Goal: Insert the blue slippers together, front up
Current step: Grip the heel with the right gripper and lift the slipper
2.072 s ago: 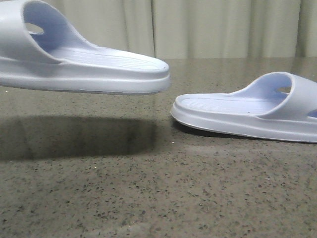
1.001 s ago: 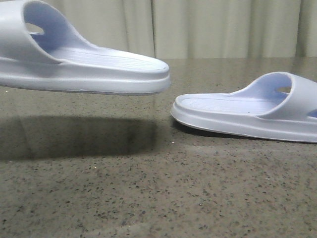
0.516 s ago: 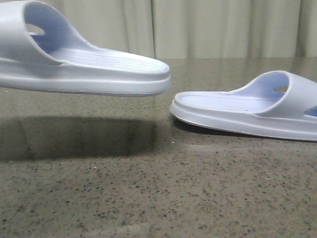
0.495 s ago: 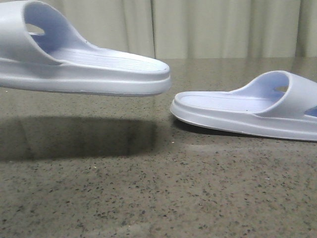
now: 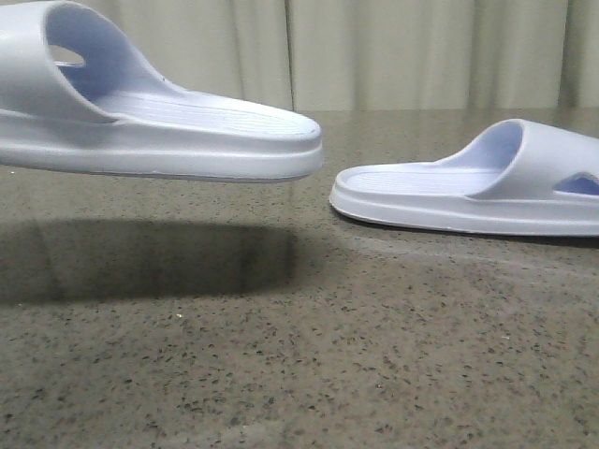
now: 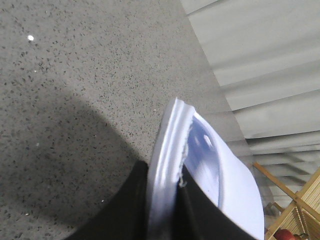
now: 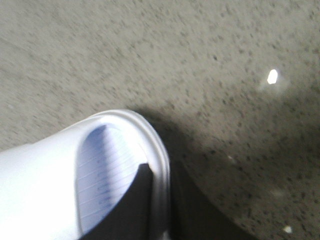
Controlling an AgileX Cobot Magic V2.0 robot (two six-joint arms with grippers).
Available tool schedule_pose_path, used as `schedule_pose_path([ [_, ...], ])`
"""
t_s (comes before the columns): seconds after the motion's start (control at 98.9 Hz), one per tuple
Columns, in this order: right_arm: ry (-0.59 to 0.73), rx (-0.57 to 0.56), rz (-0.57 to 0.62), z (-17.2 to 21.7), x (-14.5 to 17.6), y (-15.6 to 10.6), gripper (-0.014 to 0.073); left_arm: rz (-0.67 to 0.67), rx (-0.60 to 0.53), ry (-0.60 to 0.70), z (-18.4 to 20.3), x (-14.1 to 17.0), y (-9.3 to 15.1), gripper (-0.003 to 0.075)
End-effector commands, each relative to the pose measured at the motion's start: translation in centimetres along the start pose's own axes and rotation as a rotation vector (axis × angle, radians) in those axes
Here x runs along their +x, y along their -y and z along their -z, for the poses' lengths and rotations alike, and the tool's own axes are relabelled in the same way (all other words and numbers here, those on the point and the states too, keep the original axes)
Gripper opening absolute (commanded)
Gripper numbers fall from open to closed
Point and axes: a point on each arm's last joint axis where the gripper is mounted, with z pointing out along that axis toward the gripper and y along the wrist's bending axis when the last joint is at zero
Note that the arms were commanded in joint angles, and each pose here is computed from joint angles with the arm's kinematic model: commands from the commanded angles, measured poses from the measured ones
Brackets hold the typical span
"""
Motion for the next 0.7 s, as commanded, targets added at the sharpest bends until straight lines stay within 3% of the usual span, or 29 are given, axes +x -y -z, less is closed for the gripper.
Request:
schedule_pose_path([
  [0.0, 0.158, -0.092, 0.005, 1.6, -1.8, -1.1, -0.0107, 0.012, 0.055, 0.037, 0.4, -0.6, 1.4, 0.0016],
  [0.354, 0.353, -0.257, -0.003, 7.5, -2.8, -2.5, -0.0107, 0.014, 0.055, 0.036, 0.4, -0.6, 1.4, 0.0016],
  [0.687, 0.34, -0.377, -0.037, 11.8, -2.4, -3.8, -0.0107, 0.018, 0.055, 0.035, 0.3, -0.6, 1.4, 0.0016],
])
